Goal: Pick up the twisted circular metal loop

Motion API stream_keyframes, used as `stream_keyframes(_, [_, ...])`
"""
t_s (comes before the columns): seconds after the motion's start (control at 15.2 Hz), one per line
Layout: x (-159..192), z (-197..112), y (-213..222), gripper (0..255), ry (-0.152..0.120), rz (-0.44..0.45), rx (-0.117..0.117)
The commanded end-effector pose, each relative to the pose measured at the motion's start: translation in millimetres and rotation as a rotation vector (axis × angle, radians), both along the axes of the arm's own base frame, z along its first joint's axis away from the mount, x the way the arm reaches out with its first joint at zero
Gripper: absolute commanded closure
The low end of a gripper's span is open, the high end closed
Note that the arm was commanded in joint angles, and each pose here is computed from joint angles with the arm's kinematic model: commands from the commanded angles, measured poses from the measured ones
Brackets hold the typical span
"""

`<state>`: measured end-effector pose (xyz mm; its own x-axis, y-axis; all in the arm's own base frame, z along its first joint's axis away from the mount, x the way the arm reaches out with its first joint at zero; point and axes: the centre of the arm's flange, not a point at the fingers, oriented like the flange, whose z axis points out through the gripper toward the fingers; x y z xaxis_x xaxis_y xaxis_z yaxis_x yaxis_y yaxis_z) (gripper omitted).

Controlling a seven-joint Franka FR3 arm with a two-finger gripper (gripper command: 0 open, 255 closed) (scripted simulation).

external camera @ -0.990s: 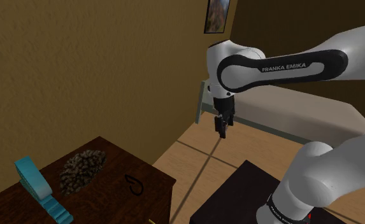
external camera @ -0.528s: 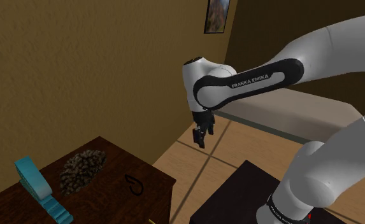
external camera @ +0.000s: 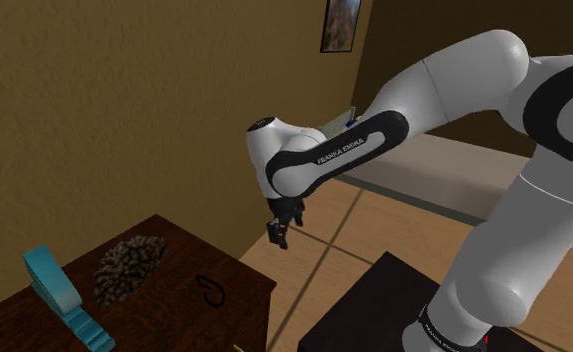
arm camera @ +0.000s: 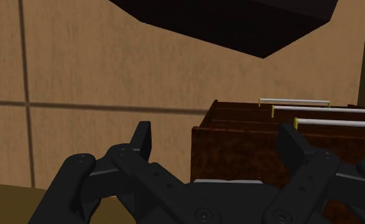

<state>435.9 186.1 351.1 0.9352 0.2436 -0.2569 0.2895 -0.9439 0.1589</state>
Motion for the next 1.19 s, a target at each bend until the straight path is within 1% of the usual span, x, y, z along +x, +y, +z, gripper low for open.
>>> stream_keyframes(0.0, [12.3,-18.8,14.0,0,-0.006,0.008,-0.006])
stream_keyframes(1.12, [121.8,-162.1,150.6,0,-0.051,0.080,-0.062])
